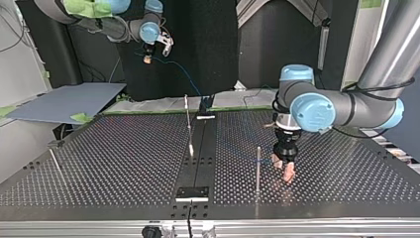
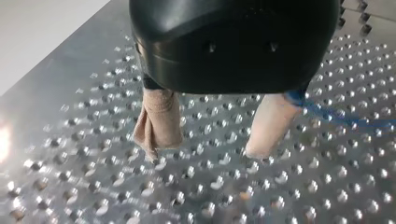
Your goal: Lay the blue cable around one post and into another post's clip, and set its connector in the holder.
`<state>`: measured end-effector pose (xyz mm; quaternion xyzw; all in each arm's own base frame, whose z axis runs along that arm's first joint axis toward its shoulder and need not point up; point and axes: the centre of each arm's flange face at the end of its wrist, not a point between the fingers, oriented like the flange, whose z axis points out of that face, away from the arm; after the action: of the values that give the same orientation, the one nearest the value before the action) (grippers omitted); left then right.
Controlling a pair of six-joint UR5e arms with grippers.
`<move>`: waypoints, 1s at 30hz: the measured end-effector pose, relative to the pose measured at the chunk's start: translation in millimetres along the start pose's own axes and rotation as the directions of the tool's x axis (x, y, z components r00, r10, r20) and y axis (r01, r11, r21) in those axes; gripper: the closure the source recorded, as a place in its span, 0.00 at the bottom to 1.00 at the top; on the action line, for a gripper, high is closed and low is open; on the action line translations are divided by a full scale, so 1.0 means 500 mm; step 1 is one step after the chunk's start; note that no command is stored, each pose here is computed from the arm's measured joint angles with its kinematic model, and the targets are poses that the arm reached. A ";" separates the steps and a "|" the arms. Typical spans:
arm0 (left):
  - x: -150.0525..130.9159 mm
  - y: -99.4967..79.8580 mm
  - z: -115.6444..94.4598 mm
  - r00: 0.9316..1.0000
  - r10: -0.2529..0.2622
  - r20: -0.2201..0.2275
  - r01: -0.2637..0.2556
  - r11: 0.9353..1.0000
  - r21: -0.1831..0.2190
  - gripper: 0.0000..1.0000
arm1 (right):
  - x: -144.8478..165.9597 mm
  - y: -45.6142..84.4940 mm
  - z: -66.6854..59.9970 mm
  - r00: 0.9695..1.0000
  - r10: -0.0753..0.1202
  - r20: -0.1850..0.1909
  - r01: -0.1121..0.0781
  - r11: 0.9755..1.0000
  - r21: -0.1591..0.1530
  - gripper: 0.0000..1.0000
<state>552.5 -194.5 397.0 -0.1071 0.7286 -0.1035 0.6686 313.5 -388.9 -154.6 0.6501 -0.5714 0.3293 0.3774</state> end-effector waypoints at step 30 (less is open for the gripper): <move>-0.003 0.013 0.004 1.000 -0.004 -0.001 0.004 1.000 -0.013 0.00 | 0.022 0.097 0.172 0.983 0.028 -0.180 -0.012 0.996 0.092 0.95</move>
<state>554.5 -187.7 396.1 -0.1127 0.7295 -0.1000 0.6672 266.4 -471.8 -182.5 0.6281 -0.5257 0.4165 0.3947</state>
